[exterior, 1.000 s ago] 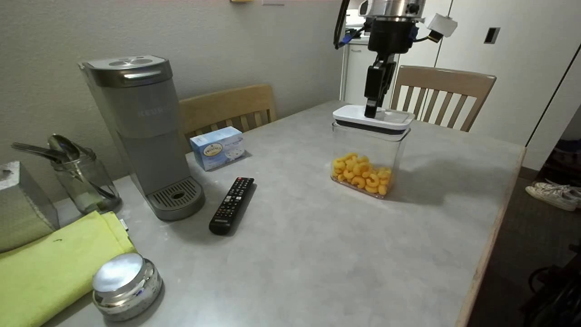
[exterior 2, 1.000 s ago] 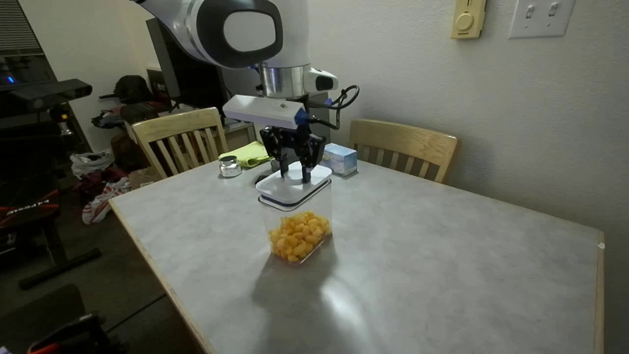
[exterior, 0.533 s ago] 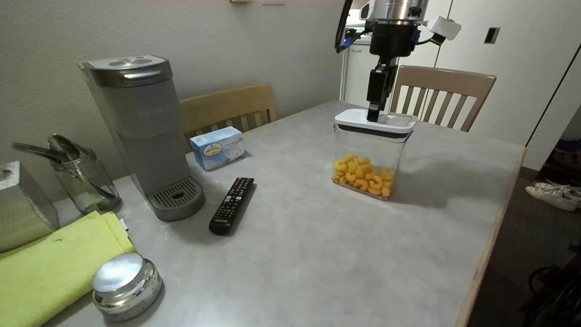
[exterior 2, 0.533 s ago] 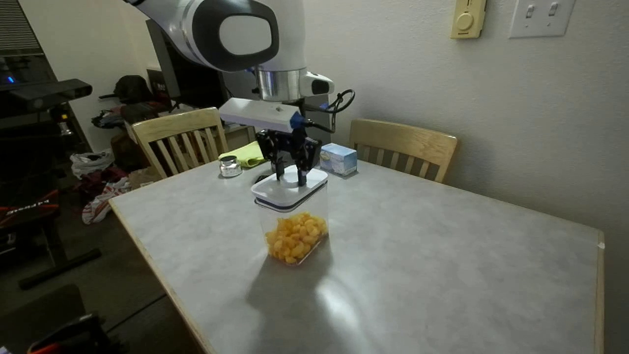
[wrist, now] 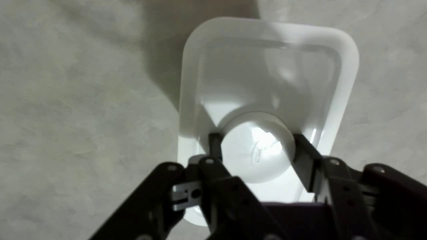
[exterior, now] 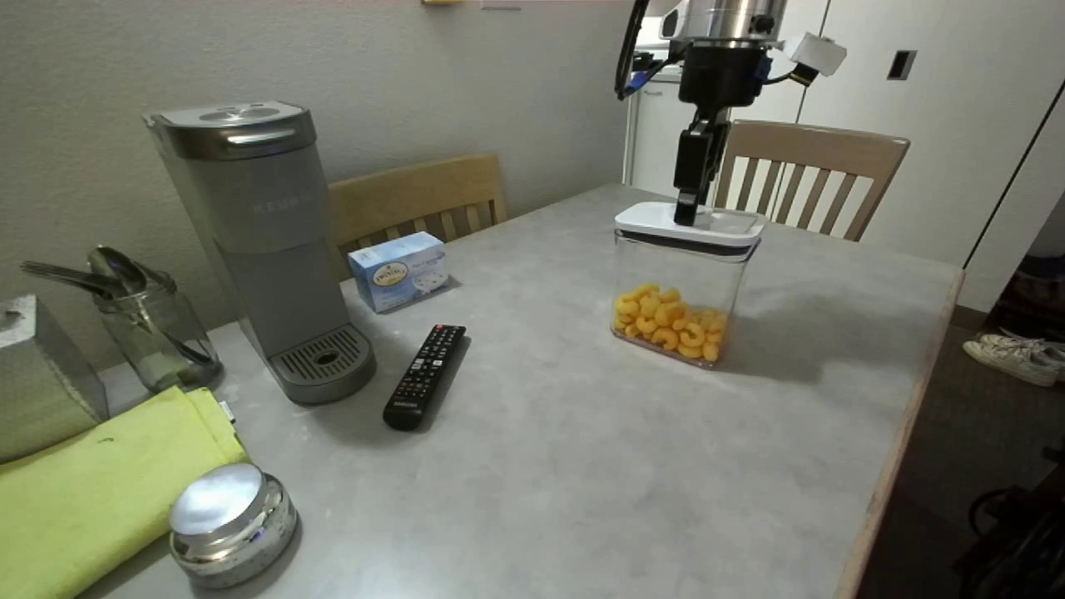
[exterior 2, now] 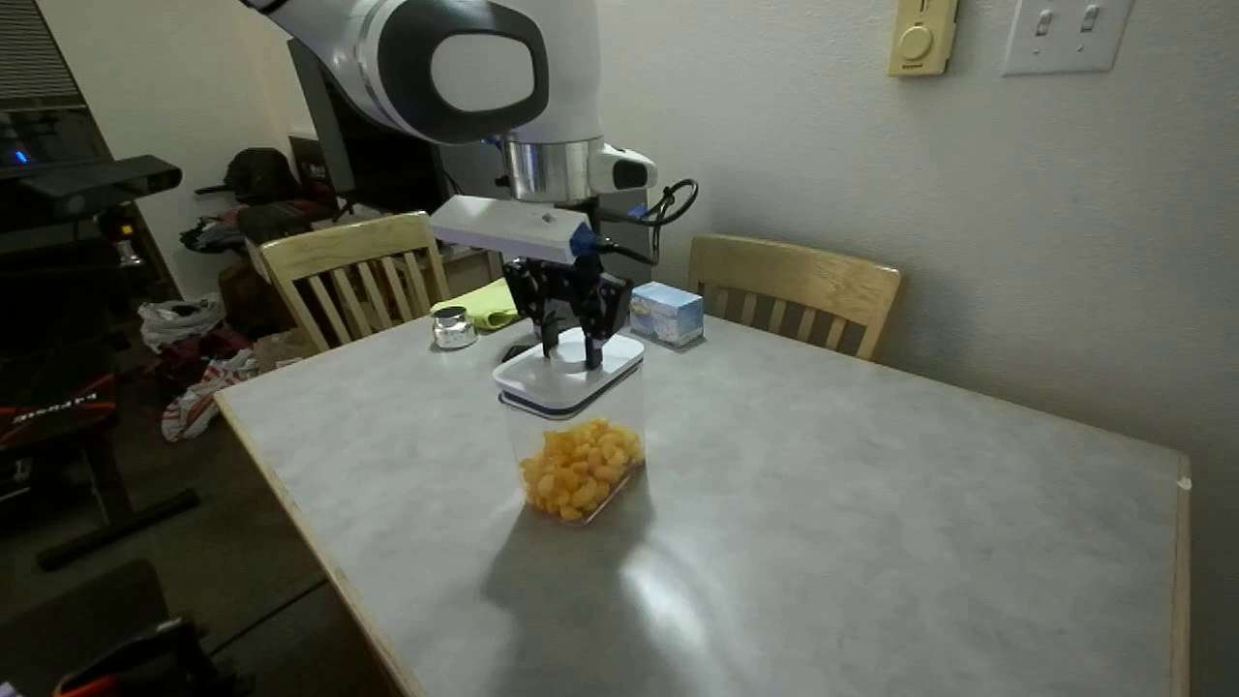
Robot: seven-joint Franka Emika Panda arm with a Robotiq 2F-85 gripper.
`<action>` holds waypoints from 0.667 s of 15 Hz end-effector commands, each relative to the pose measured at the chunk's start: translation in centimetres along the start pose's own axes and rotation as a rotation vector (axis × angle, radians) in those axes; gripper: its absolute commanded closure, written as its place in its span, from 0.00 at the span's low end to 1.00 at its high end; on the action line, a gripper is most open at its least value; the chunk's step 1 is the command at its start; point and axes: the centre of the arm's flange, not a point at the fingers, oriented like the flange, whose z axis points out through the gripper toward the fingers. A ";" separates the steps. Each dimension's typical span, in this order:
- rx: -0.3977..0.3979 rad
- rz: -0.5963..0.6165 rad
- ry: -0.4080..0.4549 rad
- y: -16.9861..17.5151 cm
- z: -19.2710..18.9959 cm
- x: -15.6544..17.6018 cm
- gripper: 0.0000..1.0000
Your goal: Pick up the white lid and put it on the table. Pick up the white lid and put it back on the container.
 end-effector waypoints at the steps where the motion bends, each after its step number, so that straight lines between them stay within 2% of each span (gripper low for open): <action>1: 0.010 -0.009 0.021 -0.2 -0.8 -1.0 0.20; 3: 0.008 -0.006 0.029 -0.1 -0.9 -0.9 0.16; 6: 0.005 -0.008 0.044 0.1 -1.2 -0.8 0.00; 10: 0.001 -0.007 0.058 0.8 -2.3 -0.5 0.00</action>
